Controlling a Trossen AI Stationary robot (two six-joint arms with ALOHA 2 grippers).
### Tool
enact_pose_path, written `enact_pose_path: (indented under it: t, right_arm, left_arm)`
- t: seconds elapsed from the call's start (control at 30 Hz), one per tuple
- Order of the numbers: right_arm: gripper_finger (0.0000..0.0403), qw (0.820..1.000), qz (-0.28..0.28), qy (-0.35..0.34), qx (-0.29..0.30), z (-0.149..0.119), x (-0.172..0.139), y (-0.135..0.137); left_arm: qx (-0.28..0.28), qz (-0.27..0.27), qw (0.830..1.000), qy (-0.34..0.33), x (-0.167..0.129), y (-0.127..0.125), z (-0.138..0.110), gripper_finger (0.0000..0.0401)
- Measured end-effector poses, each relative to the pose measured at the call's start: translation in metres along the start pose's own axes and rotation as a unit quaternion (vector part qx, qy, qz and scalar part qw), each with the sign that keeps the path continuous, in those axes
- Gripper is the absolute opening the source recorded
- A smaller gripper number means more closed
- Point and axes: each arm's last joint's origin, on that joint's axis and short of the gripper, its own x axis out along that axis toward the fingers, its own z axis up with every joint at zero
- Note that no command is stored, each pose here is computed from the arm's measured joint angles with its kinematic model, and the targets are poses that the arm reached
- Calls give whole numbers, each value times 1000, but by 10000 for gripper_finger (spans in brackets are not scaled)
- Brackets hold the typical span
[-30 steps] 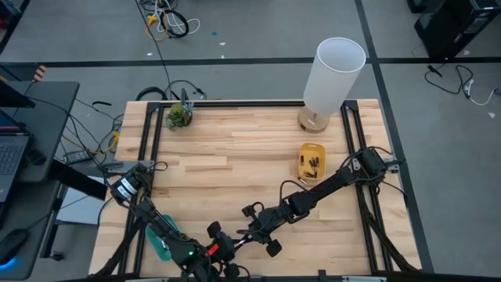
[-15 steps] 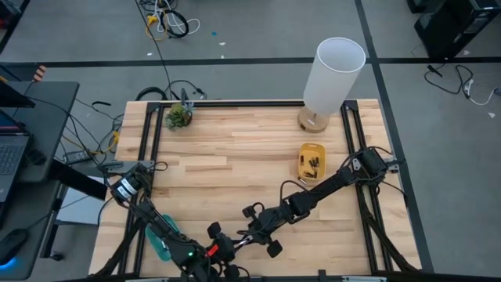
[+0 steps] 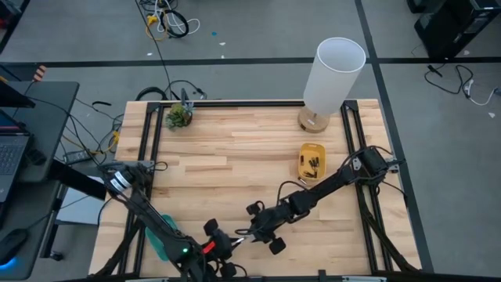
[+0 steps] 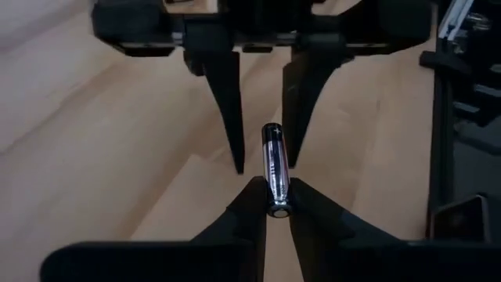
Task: Sort batteries
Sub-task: Put the silver battery into the blue bin
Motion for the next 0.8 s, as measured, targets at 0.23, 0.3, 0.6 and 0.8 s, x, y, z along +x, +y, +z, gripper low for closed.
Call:
enact_pose_path:
  t: [0.23,0.3,0.6,0.8]
  right_arm:
    - [133,999,-6,39,23,-8,-2,-9]
    - [133,999,-7,41,29,-10,-2,-10]
    - [133,998,-16,10,54,-25,-2,-15]
    - [132,997,-19,-4,69,-35,-2,-16]
  left_arm:
    - [3,-18,993,118,-32,17,19,55]
    - [3,-34,979,201,-44,23,21,55]
    - [-52,1,916,398,-105,56,35,55]
    - [-52,46,914,401,-129,72,37,56]
